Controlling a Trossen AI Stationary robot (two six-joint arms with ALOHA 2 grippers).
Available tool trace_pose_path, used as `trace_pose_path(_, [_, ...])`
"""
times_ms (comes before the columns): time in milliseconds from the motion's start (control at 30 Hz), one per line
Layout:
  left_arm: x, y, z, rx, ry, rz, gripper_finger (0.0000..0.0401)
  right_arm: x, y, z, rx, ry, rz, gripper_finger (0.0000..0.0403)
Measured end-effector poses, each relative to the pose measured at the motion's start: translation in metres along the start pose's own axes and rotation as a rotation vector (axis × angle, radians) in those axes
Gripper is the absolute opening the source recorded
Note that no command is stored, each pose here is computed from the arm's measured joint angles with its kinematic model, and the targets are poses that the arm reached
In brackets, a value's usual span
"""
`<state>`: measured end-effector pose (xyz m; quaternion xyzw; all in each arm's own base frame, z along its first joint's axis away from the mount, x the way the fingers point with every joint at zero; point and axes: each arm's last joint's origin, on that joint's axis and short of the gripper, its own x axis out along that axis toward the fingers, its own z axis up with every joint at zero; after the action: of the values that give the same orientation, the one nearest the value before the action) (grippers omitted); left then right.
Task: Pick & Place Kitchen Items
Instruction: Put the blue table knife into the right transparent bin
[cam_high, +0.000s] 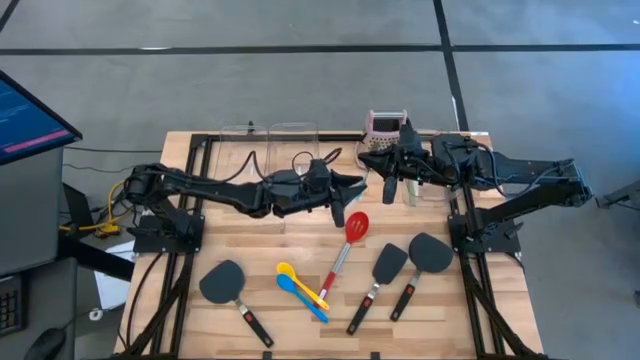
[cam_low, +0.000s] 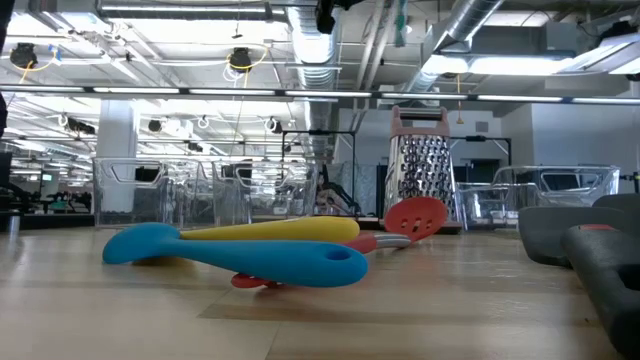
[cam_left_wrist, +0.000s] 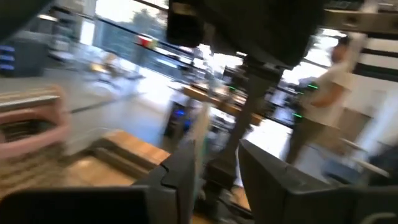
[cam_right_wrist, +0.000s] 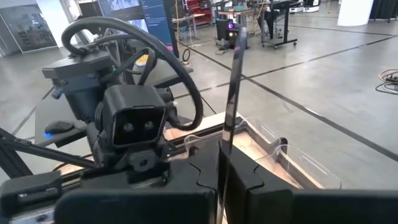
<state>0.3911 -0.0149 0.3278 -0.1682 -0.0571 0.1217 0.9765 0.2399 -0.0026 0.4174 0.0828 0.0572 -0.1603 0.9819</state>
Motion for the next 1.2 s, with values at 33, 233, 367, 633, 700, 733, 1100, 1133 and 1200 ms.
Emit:
trace_pose_path(33, [0.001,0.001,0.0,-0.01,0.014,-0.041,0.0118,0.0,0.0,0.0,0.001,0.0,0.0,0.0])
trace_pose_path(233, [0.005,0.017,0.002,-0.058,0.028,-0.051,0.0129,0.0,0.001,0.0,0.005,-0.002,0.026,0.0])
trace_pose_path(367, [0.007,0.021,0.004,-0.058,0.04,-0.078,0.0129,0.0,0.001,0.0,0.005,0.001,0.045,0.0])
trace_pose_path(633, [0.007,0.023,0.004,-0.033,0.045,-0.087,0.0129,0.0,0.002,0.0,0.005,0.007,0.074,0.0])
trace_pose_path(700, [0.007,0.024,0.004,-0.031,0.045,-0.085,0.0129,-0.001,0.002,0.0,0.005,0.008,0.073,0.0])
trace_pose_path(733, [0.007,0.024,0.004,-0.031,0.046,-0.084,0.0129,-0.002,0.001,0.001,0.004,0.011,0.072,0.0])
trace_pose_path(1100, [0.007,0.024,0.005,-0.029,0.045,-0.103,0.0129,-0.026,-0.03,0.008,-0.004,0.038,-0.034,0.0])
trace_pose_path(1133, [0.007,0.024,0.005,-0.03,0.044,-0.104,0.0129,-0.029,-0.033,0.007,-0.007,0.049,-0.048,0.0])
trace_pose_path(1200, [0.007,0.023,0.005,-0.031,0.04,-0.106,0.0129,-0.035,-0.041,0.007,-0.008,0.068,-0.082,0.0])
